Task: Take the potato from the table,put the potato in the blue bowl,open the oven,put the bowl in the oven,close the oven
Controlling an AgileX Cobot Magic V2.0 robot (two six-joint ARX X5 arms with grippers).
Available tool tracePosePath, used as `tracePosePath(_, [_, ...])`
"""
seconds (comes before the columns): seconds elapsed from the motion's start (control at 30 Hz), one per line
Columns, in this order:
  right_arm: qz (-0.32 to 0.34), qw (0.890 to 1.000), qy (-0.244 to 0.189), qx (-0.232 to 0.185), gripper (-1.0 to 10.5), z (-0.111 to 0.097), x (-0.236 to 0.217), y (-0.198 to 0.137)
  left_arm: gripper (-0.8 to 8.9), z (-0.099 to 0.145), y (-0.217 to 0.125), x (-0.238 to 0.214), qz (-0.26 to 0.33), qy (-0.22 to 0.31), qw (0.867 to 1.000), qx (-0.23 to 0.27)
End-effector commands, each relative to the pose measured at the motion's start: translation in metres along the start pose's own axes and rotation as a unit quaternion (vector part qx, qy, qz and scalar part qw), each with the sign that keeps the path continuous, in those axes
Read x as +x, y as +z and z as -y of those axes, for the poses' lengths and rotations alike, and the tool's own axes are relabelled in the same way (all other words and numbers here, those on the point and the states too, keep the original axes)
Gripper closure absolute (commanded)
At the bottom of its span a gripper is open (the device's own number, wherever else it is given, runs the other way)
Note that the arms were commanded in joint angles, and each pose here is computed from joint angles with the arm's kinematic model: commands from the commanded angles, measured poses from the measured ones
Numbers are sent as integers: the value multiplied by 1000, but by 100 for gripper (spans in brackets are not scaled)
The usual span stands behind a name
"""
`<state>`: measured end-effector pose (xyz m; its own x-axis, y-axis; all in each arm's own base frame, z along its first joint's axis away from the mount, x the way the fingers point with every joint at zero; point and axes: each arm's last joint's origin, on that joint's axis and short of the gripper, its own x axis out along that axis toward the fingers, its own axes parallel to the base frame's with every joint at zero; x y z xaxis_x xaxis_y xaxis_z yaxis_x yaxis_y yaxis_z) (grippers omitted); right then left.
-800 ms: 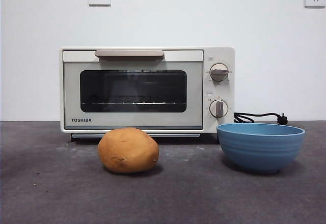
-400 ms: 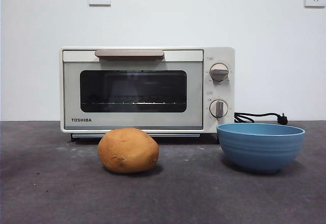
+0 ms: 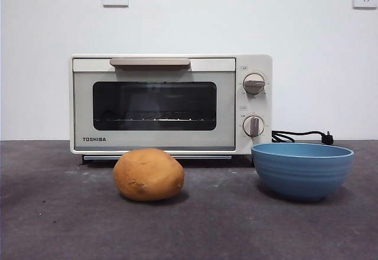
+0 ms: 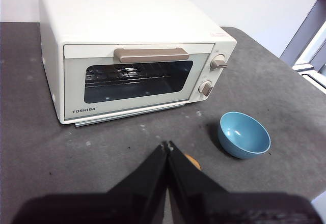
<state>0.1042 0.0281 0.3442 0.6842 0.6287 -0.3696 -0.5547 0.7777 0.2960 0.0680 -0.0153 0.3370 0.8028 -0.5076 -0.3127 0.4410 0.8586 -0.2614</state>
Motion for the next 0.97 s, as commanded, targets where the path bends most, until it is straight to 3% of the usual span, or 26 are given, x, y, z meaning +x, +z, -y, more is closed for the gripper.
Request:
tracePosePath(0.03, [-15, 1000, 18, -2, 318, 0, 9, 1, 821, 0, 0, 0, 2, -3, 1000, 7])
tracePosePath(0.37, [-89, 988, 122, -30, 320, -12, 83, 8, 821, 0, 0, 0, 2, -3, 1000, 7])
tracePosePath(0.47, [-109, 984, 132, -50, 319, -23, 114, 4, 821, 0, 1, 0, 3, -3, 1000, 7])
tracePosePath(0.8, [-175, 970, 117, -118, 319, -56, 208, -22, 821, 0, 1, 0, 3, -3, 1000, 7])
tracePosePath(0.97, [-213, 960, 89, -158, 320, -66, 251, -38, 821, 0, 1, 0, 3, -3, 1000, 7])
